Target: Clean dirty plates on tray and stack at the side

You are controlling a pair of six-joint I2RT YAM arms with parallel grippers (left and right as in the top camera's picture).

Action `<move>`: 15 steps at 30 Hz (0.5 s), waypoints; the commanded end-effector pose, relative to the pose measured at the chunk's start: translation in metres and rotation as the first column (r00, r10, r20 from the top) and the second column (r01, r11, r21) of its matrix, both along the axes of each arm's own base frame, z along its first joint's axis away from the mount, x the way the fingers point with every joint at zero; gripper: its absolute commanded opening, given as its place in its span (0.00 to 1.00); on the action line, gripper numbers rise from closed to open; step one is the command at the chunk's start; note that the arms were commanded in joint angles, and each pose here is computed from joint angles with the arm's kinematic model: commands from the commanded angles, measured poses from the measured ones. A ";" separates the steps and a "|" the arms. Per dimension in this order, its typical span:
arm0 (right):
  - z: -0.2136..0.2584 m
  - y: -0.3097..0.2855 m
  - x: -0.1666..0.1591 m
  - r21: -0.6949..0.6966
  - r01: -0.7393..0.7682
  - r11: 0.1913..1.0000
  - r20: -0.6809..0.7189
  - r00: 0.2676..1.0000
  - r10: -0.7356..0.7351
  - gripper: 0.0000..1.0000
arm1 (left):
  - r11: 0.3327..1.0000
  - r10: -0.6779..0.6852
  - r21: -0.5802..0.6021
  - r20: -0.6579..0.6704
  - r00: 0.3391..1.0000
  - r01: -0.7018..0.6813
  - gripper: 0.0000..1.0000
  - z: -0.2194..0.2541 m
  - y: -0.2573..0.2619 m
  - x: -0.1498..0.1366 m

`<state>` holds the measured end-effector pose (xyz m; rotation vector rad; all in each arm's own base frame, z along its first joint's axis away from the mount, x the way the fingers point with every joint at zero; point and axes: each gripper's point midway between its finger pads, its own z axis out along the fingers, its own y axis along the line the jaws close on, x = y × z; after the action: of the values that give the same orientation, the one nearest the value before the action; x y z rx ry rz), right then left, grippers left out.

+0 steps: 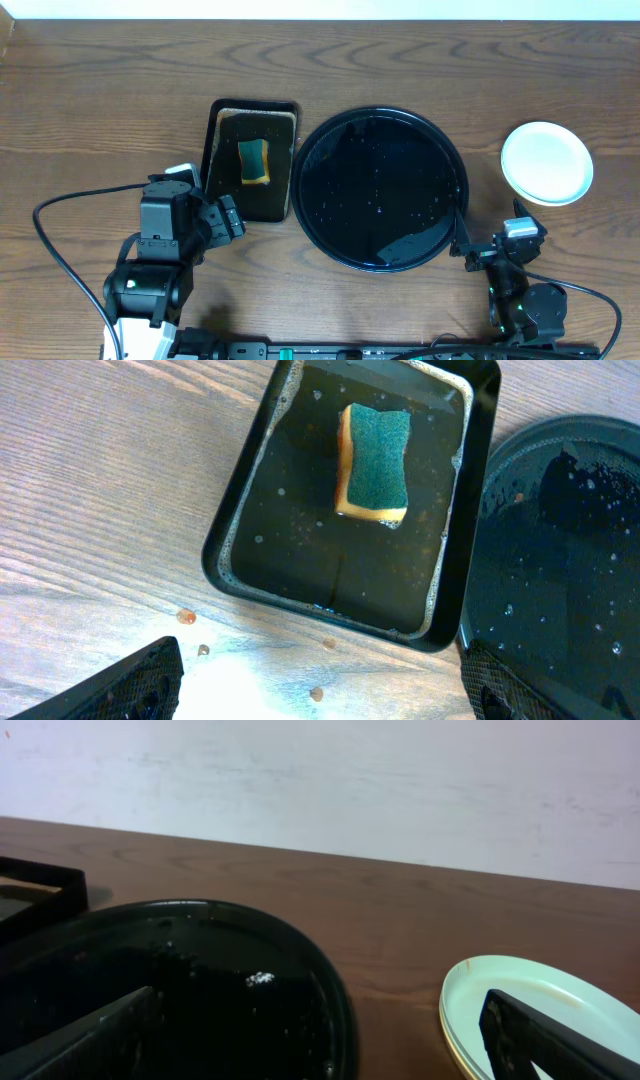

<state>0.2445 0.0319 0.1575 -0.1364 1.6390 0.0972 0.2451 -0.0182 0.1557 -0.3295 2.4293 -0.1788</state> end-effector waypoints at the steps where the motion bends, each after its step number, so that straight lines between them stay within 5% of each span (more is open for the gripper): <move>1: 0.000 0.002 -0.001 -0.015 -0.010 1.000 0.002 1.000 0.010 0.99 | 1.000 -0.012 0.013 -0.008 1.000 0.012 0.90 -0.003 0.000 -0.001; 8: 0.000 0.002 -0.001 -0.015 -0.010 1.000 0.002 1.000 0.010 0.99 | 0.999 0.007 0.045 0.020 1.000 -0.007 0.90 0.003 0.008 -0.007; 15: 0.000 0.002 -0.001 -0.015 -0.010 1.000 0.002 1.000 0.010 0.99 | 0.998 0.040 0.044 0.254 0.966 -0.053 0.90 0.000 0.015 -0.003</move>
<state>0.2445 0.0319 0.1575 -0.1367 1.6389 0.0969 0.2470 -0.0108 0.1710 -0.3125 2.2018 -0.1720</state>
